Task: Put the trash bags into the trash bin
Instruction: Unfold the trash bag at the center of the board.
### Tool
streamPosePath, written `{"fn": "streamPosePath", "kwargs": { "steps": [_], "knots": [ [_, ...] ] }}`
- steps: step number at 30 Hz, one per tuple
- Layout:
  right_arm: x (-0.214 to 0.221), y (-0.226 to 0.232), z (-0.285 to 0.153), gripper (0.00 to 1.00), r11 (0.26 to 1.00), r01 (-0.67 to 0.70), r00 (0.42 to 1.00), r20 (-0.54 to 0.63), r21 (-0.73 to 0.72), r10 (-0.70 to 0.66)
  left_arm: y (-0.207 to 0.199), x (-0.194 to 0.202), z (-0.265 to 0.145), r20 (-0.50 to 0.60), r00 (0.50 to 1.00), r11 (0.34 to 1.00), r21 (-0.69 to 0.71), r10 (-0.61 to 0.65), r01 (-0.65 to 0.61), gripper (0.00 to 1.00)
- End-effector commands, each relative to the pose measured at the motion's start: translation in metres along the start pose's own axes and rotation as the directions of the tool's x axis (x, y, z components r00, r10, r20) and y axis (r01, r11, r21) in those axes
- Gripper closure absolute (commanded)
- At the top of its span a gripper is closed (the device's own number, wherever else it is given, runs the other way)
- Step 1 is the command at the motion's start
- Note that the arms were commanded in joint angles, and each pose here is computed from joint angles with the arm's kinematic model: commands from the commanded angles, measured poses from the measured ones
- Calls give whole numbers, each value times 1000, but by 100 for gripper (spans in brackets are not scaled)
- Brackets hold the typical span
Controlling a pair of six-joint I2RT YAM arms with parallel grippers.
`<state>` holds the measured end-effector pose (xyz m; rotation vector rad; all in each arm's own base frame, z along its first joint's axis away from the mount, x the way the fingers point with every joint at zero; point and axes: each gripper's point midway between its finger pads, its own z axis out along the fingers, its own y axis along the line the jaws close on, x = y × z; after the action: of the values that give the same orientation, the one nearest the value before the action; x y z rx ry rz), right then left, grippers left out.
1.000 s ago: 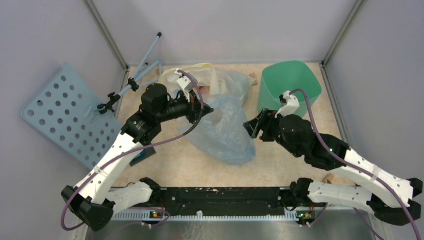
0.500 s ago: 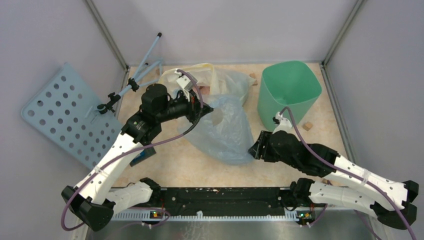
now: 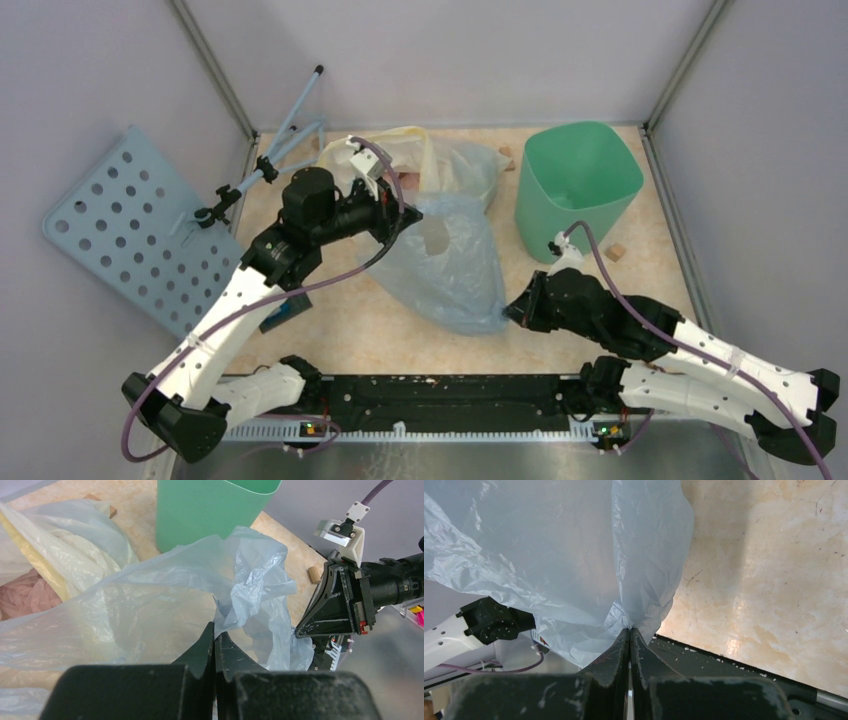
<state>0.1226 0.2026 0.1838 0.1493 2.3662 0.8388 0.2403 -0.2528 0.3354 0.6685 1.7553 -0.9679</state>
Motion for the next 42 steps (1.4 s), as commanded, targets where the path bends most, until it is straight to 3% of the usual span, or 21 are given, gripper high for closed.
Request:
{"fn": "streamPosePath", "kwargs": {
  "steps": [1, 11, 20, 30, 34, 36, 39, 42],
  "knots": [
    [-2, -4, 2, 100, 1000, -1, 1000, 20, 2, 1, 1, -34, -15, 90, 996, 997, -75, 13, -6, 100],
    [10, -43, 8, 100, 992, 4, 1000, 19, 128, -6, 29, -95, -40, 181, 981, 943, -332, 76, -12, 100],
    [13, -57, 10, 99, 986, 10, 999, 29, 165, -15, 35, -125, -58, 244, 964, 909, -416, 110, 1, 100],
    [21, -73, 19, 99, 978, 2, 1000, 25, 209, -7, 48, -147, -87, 366, 923, 843, -529, 123, 97, 100],
    [21, -76, 19, 92, 976, 10, 999, 28, 217, -16, 46, -149, -86, 384, 916, 851, -514, 114, 109, 100],
    [20, -74, 18, 81, 978, 19, 999, 28, 208, -25, 36, -151, -80, 395, 912, 882, -463, 114, 90, 100],
    [13, -65, 14, 65, 984, 50, 997, 45, 170, -59, -6, -149, -59, 403, 909, 975, -223, 106, -15, 100],
    [-5, -45, 3, 55, 989, 106, 989, 91, 103, -116, -32, -139, -41, 369, 927, 997, -45, 72, -59, 100]
  ]
}}
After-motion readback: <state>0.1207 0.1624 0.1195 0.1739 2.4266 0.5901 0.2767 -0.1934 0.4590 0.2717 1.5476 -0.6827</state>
